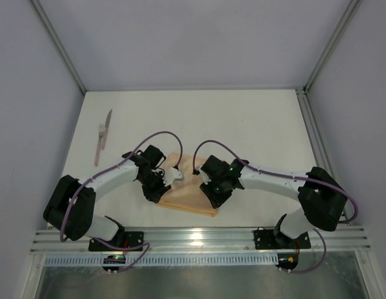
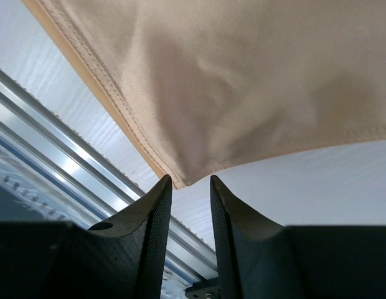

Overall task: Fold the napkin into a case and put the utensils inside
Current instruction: Smooth out the upper triangle-folded napkin at the center of the board.

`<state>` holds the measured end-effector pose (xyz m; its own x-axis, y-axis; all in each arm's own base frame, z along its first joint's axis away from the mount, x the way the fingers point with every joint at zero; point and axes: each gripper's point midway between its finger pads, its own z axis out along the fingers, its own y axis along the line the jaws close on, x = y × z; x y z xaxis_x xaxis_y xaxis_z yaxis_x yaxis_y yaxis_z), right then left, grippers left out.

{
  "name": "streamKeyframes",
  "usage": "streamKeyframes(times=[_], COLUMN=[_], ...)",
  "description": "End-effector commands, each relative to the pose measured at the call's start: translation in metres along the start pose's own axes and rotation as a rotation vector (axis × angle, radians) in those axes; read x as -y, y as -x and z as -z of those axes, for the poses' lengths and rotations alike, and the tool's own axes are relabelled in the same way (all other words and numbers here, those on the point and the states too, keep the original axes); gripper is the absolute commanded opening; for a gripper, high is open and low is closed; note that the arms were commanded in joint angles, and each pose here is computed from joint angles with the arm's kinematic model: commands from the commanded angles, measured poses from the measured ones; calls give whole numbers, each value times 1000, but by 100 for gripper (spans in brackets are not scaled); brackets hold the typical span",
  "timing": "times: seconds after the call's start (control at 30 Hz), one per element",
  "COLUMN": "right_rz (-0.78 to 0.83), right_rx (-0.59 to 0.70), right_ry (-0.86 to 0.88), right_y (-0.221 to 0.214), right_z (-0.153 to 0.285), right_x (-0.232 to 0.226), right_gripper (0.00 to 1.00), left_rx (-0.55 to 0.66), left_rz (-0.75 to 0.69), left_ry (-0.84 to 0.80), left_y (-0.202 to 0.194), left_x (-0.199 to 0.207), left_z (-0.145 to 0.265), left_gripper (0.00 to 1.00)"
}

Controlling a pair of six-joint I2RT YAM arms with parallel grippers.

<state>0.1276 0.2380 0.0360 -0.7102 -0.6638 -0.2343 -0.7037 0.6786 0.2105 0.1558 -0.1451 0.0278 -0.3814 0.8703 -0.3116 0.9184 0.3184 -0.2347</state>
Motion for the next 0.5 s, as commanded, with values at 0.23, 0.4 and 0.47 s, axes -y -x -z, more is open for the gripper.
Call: streamKeyframes(times=[0.23,0.4,0.47], right_rz=[69,-155,-233], right_rx=[216,391,440], right_ry=[83,131,152], right_y=[27,61,71], right_z=[50,62,60], right_x=[-22,-17,-13], right_gripper=[42,29,23], left_rx=[-12,95,137], left_rz=[-169,-286,-396], left_ry=[-11,260,363], left_y=[-5,29,48], left_x=[19,-13,-14], left_z=[43,66,67], left_gripper=[50,48,47])
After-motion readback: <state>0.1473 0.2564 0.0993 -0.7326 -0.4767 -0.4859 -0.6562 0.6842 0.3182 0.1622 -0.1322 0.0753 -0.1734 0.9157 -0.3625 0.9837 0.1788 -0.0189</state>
